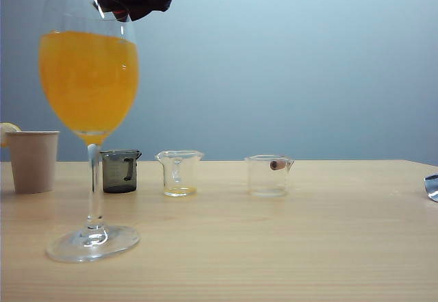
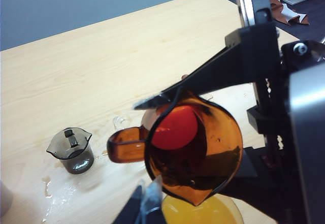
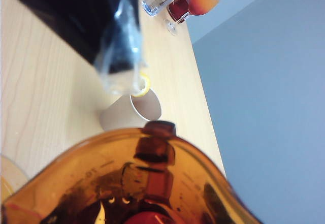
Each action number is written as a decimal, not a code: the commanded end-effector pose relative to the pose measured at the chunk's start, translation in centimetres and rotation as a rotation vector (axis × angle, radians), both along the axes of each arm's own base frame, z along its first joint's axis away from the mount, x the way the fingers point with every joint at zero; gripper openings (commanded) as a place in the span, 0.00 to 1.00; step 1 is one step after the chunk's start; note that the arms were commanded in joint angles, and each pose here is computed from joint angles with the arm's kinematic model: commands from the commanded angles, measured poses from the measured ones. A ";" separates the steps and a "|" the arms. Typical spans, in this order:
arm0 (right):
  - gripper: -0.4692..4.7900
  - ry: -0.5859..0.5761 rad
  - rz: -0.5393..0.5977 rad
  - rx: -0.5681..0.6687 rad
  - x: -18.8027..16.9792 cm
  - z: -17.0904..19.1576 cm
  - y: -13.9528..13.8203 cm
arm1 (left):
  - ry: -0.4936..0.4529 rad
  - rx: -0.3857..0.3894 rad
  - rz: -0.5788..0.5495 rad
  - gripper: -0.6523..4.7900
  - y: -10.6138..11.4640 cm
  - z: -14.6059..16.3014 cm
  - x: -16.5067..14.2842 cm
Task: Pick up the fourth measuring cup from the left, pour the grenadine inside into the goblet, and finally put the measuring cup back in its original place.
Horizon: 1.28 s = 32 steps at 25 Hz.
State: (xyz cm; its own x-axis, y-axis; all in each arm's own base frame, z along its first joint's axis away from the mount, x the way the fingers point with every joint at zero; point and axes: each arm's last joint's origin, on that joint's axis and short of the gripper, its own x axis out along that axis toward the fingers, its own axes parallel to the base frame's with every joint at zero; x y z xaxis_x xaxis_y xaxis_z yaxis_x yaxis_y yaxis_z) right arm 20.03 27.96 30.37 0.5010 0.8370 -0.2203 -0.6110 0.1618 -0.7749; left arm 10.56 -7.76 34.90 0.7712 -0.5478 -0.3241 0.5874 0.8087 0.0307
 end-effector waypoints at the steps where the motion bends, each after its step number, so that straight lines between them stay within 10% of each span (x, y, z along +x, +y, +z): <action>1: 0.09 -0.044 0.009 0.029 -0.1 0.9 0.0 | -0.011 -0.006 0.005 0.11 0.1 0.2 0.0; 32: 0.09 -0.240 0.057 -0.090 -0.4 0.8 0.2 | 0.060 0.015 -0.063 0.11 0.1 -0.4 -0.4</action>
